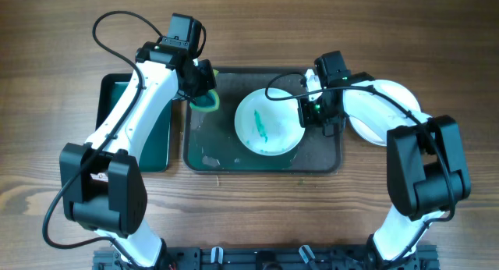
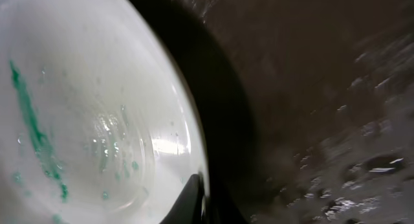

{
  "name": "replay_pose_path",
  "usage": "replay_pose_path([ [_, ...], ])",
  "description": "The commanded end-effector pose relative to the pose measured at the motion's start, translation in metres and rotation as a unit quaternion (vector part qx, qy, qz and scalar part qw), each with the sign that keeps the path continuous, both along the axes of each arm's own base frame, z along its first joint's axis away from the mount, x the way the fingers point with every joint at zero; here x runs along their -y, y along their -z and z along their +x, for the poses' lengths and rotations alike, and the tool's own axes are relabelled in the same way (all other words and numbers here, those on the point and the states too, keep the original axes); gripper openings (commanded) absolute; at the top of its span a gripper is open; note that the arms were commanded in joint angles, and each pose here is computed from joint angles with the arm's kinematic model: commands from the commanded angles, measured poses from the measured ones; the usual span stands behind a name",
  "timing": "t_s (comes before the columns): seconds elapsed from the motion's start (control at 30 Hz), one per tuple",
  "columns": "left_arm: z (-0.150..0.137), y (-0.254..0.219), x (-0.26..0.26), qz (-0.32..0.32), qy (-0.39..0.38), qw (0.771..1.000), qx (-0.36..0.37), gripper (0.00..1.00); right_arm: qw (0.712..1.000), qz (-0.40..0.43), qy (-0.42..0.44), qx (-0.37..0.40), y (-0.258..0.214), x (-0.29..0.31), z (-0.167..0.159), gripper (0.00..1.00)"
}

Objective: Clean dirty plates on tray and stack at the side
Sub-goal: 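Scrub the held plate with the sponge in the left gripper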

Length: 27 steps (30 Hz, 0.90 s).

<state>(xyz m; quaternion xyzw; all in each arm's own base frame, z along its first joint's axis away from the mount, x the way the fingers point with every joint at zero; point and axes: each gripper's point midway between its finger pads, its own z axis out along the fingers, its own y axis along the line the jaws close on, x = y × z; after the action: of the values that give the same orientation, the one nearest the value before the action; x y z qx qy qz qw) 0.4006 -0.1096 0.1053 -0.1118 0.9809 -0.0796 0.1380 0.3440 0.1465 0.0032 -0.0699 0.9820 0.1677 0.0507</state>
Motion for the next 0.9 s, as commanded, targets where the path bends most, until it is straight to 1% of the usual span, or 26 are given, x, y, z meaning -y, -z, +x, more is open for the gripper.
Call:
replay_pose_path([
  [0.0,-0.007,0.007,0.003,-0.001,0.011,1.000,-0.005,0.04,0.993,0.092,0.045,-0.063,-0.009,-0.028,-0.011,0.04],
  [0.03,-0.009,0.011,0.005,-0.001,0.013,1.000,-0.007,0.04,0.988,0.113,0.067,-0.076,-0.012,-0.035,-0.010,0.04],
  [0.07,-0.010,0.014,0.007,0.000,0.016,1.000,-0.009,0.04,0.987,0.127,0.067,-0.074,-0.015,-0.042,-0.008,0.04],
  [0.13,-0.012,0.016,0.015,-0.004,0.022,1.000,-0.013,0.04,0.988,0.113,0.078,-0.069,-0.012,-0.050,-0.007,0.04],
  [0.23,-0.015,0.016,0.025,-0.006,0.035,0.999,-0.012,0.04,0.991,0.085,0.075,-0.068,-0.006,-0.058,-0.015,0.04],
  [0.37,-0.020,0.024,0.029,-0.004,0.041,0.999,-0.017,0.04,0.992,0.082,0.063,-0.066,-0.005,-0.067,-0.020,0.04],
  [0.43,-0.021,0.033,0.029,-0.007,0.032,0.999,-0.019,0.04,0.992,0.080,0.066,-0.065,-0.005,-0.067,-0.019,0.04],
  [0.5,-0.027,0.045,0.029,-0.011,0.009,0.999,-0.035,0.04,0.992,0.070,0.089,-0.062,-0.003,-0.063,-0.015,0.04],
  [0.6,-0.037,0.061,0.039,-0.010,0.012,0.998,-0.054,0.04,0.989,0.063,0.121,-0.050,-0.003,-0.060,-0.005,0.04],
  [0.67,-0.045,0.076,0.059,-0.005,0.034,0.997,-0.067,0.04,0.987,0.058,0.142,-0.039,-0.002,-0.058,0.003,0.04],
  [0.77,-0.051,0.096,0.065,0.011,0.019,0.996,-0.086,0.04,0.987,0.052,0.145,-0.034,-0.002,-0.057,0.004,0.05],
  [0.87,-0.060,0.124,0.062,0.024,-0.001,0.992,-0.123,0.04,0.988,0.052,0.142,-0.033,-0.002,-0.059,0.004,0.04],
])
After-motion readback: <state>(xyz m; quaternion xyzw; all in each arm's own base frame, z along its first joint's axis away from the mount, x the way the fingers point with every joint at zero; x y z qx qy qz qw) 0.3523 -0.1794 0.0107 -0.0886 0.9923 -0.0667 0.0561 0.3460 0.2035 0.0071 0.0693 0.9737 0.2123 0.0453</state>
